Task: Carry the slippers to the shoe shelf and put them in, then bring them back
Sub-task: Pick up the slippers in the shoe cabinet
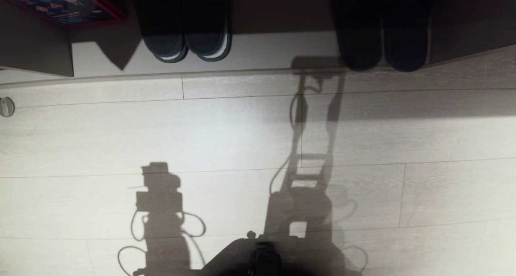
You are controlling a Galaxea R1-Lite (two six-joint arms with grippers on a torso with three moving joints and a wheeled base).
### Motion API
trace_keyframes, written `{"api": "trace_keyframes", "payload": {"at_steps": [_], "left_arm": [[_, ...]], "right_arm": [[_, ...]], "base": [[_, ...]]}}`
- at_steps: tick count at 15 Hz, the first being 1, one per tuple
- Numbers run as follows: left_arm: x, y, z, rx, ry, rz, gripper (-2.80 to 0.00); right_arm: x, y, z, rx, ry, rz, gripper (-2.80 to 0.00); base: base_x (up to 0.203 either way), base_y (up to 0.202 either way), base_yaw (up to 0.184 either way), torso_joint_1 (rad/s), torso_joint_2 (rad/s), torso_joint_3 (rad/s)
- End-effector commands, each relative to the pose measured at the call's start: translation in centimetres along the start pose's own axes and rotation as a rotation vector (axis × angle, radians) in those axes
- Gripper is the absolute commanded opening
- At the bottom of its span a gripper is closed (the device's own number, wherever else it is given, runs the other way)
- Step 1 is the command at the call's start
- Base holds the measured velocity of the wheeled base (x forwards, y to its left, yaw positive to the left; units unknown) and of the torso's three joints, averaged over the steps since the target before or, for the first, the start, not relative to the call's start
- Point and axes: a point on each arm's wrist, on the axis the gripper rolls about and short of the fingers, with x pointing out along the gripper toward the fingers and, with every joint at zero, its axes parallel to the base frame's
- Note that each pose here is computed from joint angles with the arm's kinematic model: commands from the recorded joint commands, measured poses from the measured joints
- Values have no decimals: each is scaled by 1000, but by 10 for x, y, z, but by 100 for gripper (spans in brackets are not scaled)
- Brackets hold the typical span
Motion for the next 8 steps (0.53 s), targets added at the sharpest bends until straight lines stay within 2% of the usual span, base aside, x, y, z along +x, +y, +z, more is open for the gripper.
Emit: {"api": "trace_keyframes", "payload": {"at_steps": [1, 3, 8], "left_arm": [[0, 0, 0, 0, -1, 0, -280], [0, 0, -1, 0, 2, 0, -280], [0, 0, -1, 0, 2, 0, -280]], "right_arm": [[0, 0, -2, -5, 2, -6, -280], [-1, 0, -16, -22, 131, -22, -280], [-1, 0, -15, -22, 117, -42, -280]], "base": [[0, 0, 0, 0, 0, 0], [0, 0, 0, 0, 0, 0], [0, 0, 0, 0, 0, 0]]}}
